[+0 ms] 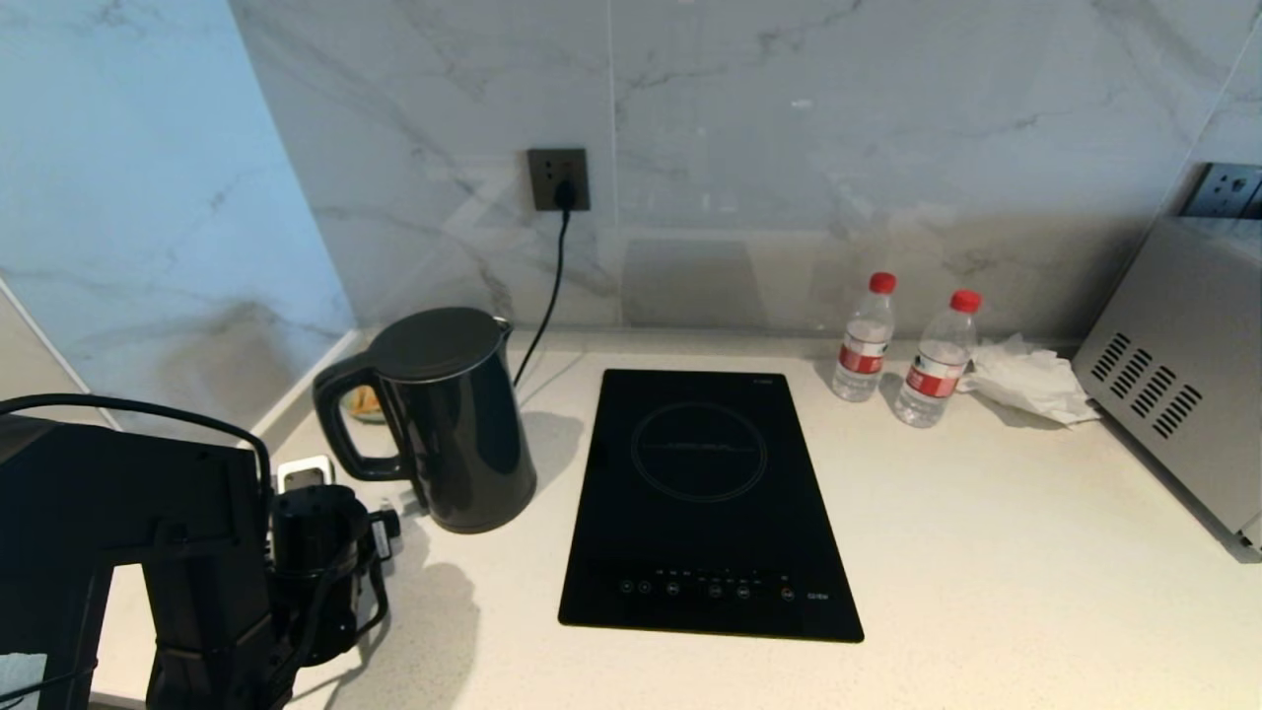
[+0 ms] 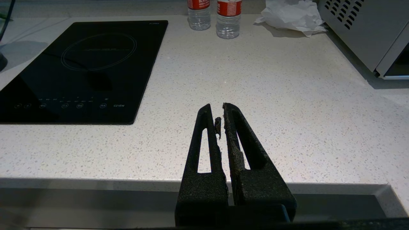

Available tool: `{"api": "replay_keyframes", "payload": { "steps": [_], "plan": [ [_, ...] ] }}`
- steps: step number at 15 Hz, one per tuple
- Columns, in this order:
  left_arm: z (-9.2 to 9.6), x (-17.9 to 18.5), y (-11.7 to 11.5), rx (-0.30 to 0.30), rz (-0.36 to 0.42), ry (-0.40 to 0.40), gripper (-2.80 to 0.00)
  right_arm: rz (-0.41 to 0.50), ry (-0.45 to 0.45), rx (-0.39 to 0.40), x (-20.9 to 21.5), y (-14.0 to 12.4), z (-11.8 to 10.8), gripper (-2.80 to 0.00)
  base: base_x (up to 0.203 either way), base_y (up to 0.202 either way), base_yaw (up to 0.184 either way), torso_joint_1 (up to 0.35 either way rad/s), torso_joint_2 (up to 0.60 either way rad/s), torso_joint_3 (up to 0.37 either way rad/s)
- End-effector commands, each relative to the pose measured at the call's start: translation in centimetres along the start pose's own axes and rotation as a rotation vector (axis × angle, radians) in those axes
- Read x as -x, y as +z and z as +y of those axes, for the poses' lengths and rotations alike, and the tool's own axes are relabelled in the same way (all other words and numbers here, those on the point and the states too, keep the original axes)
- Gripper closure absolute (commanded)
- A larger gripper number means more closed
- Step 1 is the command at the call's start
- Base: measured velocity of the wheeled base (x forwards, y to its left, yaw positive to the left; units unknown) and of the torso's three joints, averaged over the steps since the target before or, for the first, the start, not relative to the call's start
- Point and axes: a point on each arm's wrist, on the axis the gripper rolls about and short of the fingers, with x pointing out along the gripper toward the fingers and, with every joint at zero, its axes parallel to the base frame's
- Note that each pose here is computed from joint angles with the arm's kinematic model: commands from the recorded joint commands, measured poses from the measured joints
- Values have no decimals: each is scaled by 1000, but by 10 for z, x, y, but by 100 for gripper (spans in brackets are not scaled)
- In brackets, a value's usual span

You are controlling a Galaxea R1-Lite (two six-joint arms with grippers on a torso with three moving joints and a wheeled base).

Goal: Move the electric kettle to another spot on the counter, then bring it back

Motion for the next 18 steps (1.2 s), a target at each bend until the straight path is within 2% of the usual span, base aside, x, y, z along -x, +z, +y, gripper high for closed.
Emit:
{"api": "replay_keyframes", "payload": {
  "steps": [1, 4, 13, 18],
  "plan": [
    [-1, 2, 3, 9, -13, -3, -280, -1, 0, 0, 0, 0, 0, 0, 0, 0, 0, 0, 0, 0],
    [-2, 2, 4, 19, -22, 19, -280, -1, 0, 0, 0, 0, 0, 0, 0, 0, 0, 0, 0, 0],
    [-8, 12, 6, 31, -27, -11, -280, -1, 0, 0, 0, 0, 0, 0, 0, 0, 0, 0, 0, 0],
    [-20, 17, 0, 13, -32, -3, -280, 0, 0, 0, 0, 0, 0, 0, 0, 0, 0, 0, 0, 0]
  ]
}}
